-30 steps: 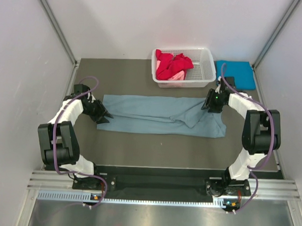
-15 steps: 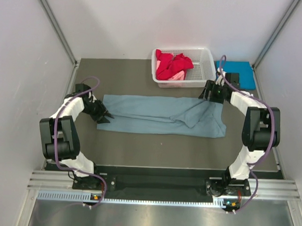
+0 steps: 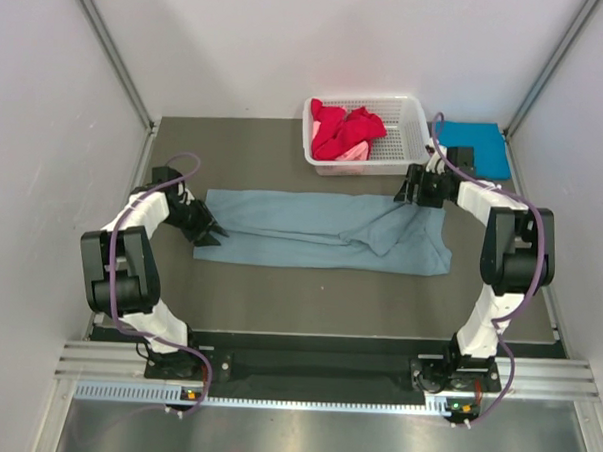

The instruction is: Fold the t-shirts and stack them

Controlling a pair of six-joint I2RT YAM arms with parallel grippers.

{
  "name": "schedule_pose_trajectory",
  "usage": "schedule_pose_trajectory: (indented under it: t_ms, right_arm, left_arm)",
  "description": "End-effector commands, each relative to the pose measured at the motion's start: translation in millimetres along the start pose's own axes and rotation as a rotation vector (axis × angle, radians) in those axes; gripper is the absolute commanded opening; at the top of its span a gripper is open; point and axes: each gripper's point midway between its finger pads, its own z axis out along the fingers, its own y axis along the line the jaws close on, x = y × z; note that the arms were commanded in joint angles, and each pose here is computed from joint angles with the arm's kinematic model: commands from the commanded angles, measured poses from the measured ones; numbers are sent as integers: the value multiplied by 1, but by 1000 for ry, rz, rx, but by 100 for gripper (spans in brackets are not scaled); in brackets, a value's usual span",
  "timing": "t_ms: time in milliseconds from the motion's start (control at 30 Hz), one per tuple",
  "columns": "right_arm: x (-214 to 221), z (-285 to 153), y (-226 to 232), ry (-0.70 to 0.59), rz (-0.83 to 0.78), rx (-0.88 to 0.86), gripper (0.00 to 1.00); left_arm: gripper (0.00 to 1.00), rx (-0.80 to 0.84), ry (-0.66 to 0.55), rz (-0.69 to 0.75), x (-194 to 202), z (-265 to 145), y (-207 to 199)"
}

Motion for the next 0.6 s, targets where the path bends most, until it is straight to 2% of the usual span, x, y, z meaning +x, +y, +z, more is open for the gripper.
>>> schedule_pose_trajectory:
  t_ms: [0, 167, 467, 500, 567]
  right_arm:
    - [-24, -18, 6, -65, -60, 7, 68]
    - [-21, -20, 11, -59, -51, -15, 63]
    - [-21, -30, 22, -51, -12, -39, 42]
    - [-18, -31, 21, -33, 7, -33, 30]
    - [-15, -33, 23, -16, 39, -26, 22]
  left_arm:
    - [40, 35, -21, 35, -10, -5, -11]
    - [40, 34, -17, 44, -9, -5, -10]
    - [40, 37, -9, 54, -5, -5, -9]
    - [40, 37, -10, 52, -6, -5, -9]
    - [40, 41, -11, 54, -5, -5, -9]
